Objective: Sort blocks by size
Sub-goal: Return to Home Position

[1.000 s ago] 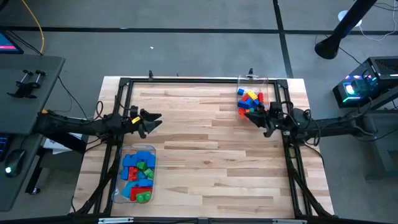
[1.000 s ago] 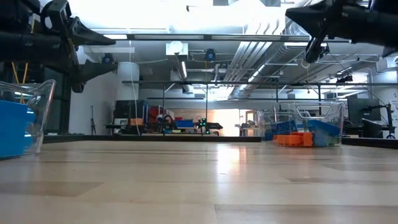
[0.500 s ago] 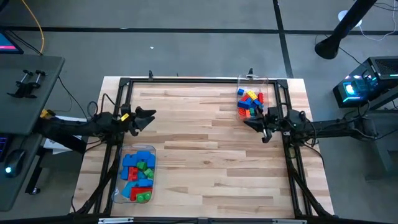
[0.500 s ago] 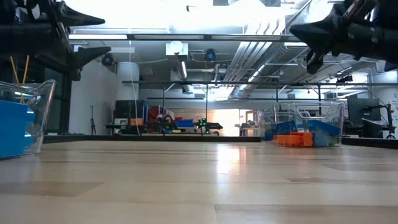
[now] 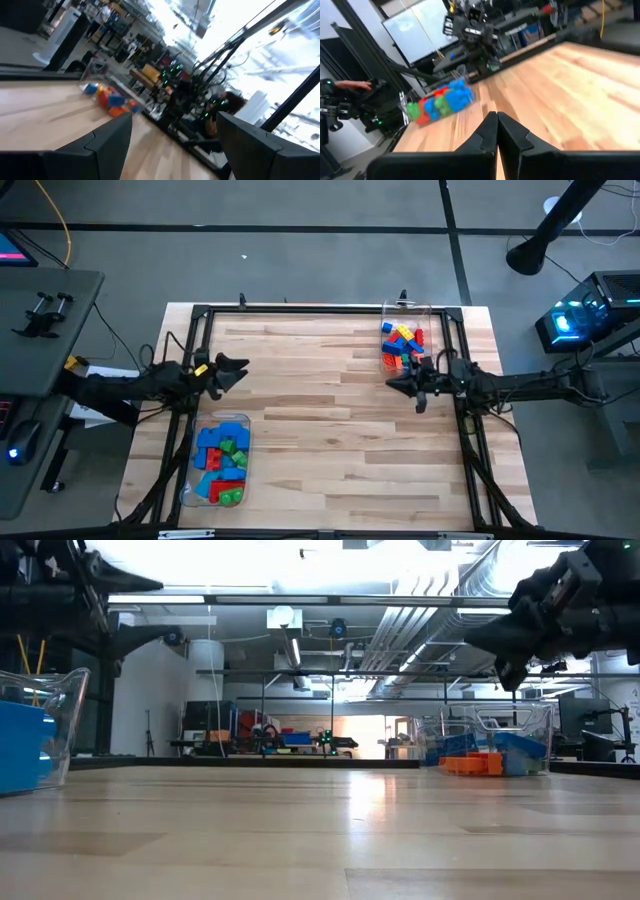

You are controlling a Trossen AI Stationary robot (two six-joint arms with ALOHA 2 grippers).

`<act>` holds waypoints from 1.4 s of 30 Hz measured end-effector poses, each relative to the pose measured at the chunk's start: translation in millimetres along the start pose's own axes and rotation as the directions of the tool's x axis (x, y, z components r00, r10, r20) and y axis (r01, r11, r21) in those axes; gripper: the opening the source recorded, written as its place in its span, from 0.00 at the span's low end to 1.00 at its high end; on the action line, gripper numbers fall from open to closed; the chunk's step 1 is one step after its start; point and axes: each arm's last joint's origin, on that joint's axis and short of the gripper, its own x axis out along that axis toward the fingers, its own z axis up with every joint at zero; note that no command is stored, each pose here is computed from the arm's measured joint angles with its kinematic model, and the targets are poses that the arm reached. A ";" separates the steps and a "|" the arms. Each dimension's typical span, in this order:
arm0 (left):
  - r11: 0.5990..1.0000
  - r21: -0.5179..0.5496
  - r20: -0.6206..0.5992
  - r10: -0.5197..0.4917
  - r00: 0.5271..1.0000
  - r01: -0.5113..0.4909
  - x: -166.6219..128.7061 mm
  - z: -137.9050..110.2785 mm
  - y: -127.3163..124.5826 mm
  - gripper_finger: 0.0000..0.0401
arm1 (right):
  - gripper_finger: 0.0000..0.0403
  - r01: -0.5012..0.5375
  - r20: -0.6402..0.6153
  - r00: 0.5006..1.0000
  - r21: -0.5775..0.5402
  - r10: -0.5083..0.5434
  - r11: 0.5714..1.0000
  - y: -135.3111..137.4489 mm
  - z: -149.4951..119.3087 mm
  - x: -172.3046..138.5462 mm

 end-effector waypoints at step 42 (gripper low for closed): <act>0.942 0.334 -0.086 0.049 0.995 -0.017 -1.7 -7.8 6.2 0.68 | 0.01 0.154 -0.286 0.951 0.106 -0.118 0.982 -11.3 -27.7 -4.7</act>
